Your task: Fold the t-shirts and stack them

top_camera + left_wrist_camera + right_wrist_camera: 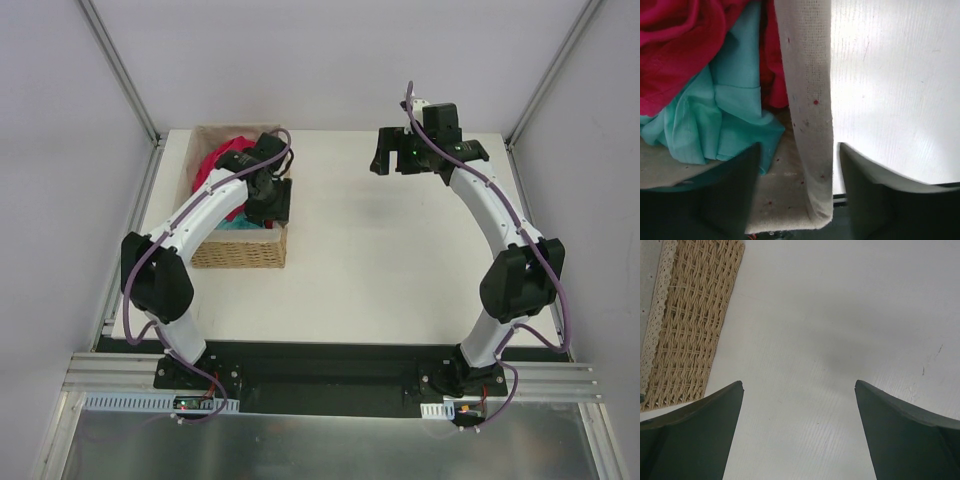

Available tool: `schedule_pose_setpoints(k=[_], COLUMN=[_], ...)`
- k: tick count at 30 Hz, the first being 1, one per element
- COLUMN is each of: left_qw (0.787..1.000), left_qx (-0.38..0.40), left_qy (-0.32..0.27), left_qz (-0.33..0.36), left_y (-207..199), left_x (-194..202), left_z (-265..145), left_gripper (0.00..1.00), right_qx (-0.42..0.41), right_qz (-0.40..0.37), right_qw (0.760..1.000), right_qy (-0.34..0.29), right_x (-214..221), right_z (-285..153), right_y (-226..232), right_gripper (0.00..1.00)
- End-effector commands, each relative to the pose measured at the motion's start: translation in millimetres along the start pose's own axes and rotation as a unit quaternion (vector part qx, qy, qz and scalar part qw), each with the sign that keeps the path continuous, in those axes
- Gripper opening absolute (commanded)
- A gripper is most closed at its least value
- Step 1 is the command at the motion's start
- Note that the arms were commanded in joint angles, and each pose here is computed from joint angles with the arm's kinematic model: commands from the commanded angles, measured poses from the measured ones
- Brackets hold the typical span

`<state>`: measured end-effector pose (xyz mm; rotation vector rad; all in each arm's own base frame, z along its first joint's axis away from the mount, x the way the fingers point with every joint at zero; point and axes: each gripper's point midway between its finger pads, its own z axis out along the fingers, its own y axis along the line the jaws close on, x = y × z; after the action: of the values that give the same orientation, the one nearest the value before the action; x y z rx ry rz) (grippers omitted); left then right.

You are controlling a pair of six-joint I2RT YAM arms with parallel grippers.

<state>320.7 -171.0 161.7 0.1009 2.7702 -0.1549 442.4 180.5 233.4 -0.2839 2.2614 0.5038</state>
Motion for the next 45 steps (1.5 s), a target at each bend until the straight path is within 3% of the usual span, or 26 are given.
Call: schedule_pose_setpoints(k=[1,2,3,4,12,23,28,37,43,45], left_qw=[1.0,1.0,1.0,1.0,0.995,0.983,0.976,0.972,0.976,0.982], left_qx=[0.002,0.001,-0.004,-0.006,-0.1,-0.173,-0.195,-0.196,-0.19,-0.147], left_qy=[-0.003,-0.007,-0.009,-0.012,-0.014,-0.029,-0.029,-0.047,-0.082,-0.099], left_qz=[0.002,0.003,0.002,0.004,0.019,-0.05,-0.094,-0.122,-0.073,-0.061], left_y=[-3.7,-3.3,-1.8,-1.1,38.3,153.7,177.2,200.0,232.6,233.0], left_x=[-1.1,-3.4,-4.6,-6.4,-19.9,-65.4,-71.3,-93.9,-123.8,-133.6], left_z=[0.5,-1.0,-1.4,-2.6,0.0,-14.9,-14.2,-12.1,-17.3,-17.9], left_gripper=[0.43,0.31,0.02,0.0,0.0,0.0,0.0,0.0,0.0,0.0], right_qx=[-0.014,-0.014,-0.016,-0.018,-0.013,-0.008,-0.009,-0.011,-0.018,-0.02], right_qz=[-0.004,-0.003,-0.004,-0.005,-0.011,-0.005,-0.008,-0.01,-0.009,-0.009], right_qw=[0.999,0.999,0.999,0.999,0.999,1.0,0.999,1.0,1.0,1.0], right_qy=[-0.038,-0.038,-0.039,-0.039,-0.039,-0.029,-0.03,-0.022,-0.022,-0.02], right_x=[-19.8,-20.1,-21.2,-21.8,-23.5,-7.1,-9.9,-7.8,-13.2,-12.8], right_z=[-15.6,-15.0,-14.3,-13.7,-16.1,-19.8,-21.8,-24.7,-25.2,-25.5], right_y=[12.5,13.5,15.1,17.1,16.9,14.7,15.7,17.8,21.1,22.4], right_gripper=[0.98,0.98,0.98,0.98,0.98,0.98,0.98,0.98,0.98,0.98])
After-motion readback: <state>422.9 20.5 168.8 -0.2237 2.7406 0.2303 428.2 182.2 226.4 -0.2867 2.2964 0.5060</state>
